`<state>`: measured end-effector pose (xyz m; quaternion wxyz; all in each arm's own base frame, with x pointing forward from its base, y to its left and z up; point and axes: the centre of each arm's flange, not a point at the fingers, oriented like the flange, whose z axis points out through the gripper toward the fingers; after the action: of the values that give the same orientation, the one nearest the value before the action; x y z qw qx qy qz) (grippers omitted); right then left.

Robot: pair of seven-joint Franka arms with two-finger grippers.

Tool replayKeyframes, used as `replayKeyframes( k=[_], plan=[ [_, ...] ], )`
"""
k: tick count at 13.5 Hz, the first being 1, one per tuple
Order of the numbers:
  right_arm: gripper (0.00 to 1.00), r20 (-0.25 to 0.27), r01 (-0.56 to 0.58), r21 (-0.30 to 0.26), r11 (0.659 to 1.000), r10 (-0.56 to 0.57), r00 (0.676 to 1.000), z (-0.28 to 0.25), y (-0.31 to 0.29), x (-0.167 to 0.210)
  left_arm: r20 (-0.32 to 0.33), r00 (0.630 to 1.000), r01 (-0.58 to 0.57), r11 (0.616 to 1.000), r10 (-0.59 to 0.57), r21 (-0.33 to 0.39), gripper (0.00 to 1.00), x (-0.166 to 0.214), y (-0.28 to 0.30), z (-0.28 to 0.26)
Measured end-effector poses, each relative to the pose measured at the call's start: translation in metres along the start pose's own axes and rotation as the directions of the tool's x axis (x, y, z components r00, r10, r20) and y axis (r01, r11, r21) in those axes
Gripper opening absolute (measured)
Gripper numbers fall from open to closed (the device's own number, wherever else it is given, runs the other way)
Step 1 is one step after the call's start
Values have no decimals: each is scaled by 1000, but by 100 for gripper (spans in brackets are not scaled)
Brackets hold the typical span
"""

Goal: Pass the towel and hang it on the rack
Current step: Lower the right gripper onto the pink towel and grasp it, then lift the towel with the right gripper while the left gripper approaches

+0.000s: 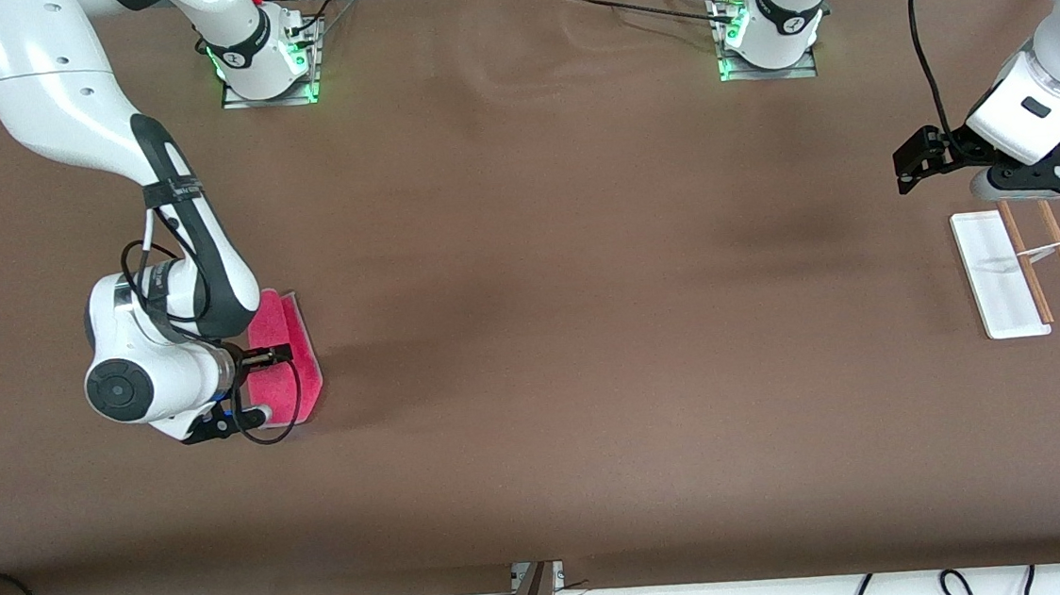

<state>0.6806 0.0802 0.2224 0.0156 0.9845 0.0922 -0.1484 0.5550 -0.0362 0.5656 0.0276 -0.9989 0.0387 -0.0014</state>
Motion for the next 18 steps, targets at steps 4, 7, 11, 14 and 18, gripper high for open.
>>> replayKeyframes(
  k=[4, 7, 11, 14, 18],
  plan=[
    [100, 2, 4, 2, 1000, -4, 1000, 33, -2, -5, 1, 1000, -1, 1000, 1, 0, 100, 0, 0, 1],
    [93, -6, 5, 2, 1000, -5, 1000, 45, -3, -7, 1, 1000, -1, 1000, 1, 0, 100, 0, 0, 1],
    [59, -6, 3, 2, 1000, -3, 1000, 46, -1, -8, 1, 1000, -1, 1000, 1, 0, 100, 0, 0, 1],
    [24, -11, 0, 3, 1000, 0, 1000, 43, 0, -8, 1, 1000, -1, 1000, 1, 0, 100, 0, 0, 1],
    [6, -95, 2, -5, 1000, -2, 995, -6, -1, -8, 1, 1000, -1, 1000, 1, -1, 100, 0, 0, 1]
  ],
)
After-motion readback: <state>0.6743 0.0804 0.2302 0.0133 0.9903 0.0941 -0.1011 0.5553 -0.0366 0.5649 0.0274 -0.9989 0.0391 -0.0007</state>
